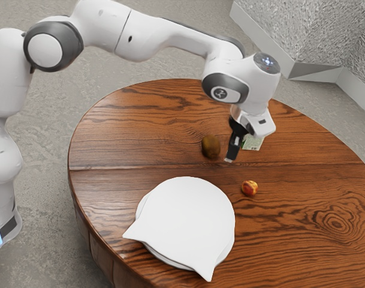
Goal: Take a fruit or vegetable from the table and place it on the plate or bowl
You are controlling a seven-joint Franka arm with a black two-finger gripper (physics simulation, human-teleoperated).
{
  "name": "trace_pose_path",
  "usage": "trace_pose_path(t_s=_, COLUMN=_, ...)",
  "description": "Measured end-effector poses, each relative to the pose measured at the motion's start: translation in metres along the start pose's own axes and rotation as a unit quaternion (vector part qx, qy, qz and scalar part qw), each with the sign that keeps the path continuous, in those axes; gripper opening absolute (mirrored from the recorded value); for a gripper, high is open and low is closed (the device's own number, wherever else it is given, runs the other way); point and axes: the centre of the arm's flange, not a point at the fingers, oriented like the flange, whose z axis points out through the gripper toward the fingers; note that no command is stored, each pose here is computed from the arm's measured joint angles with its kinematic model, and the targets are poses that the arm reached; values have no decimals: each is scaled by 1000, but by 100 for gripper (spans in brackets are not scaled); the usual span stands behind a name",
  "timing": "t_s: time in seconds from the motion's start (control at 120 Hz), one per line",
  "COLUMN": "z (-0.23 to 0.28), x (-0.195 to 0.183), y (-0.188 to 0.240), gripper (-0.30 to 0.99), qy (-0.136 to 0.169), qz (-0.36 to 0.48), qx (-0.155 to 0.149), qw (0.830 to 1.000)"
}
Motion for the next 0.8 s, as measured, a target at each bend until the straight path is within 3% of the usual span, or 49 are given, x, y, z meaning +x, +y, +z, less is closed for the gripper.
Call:
trace_pose_path(t_s=0.125, z=-1, x=12, y=-10, gripper=69, qy=47, qz=-15, qx=-24, qw=998)
trace_pose_path(t_s=0.308, z=-3, x=36, y=-11, gripper=69, qy=79, qz=-20, qx=-63, qw=995)
trace_pose_path(t_s=0.8, z=62, x=51, y=23, gripper=69, qy=15, qz=13, qx=-109, qw=994)
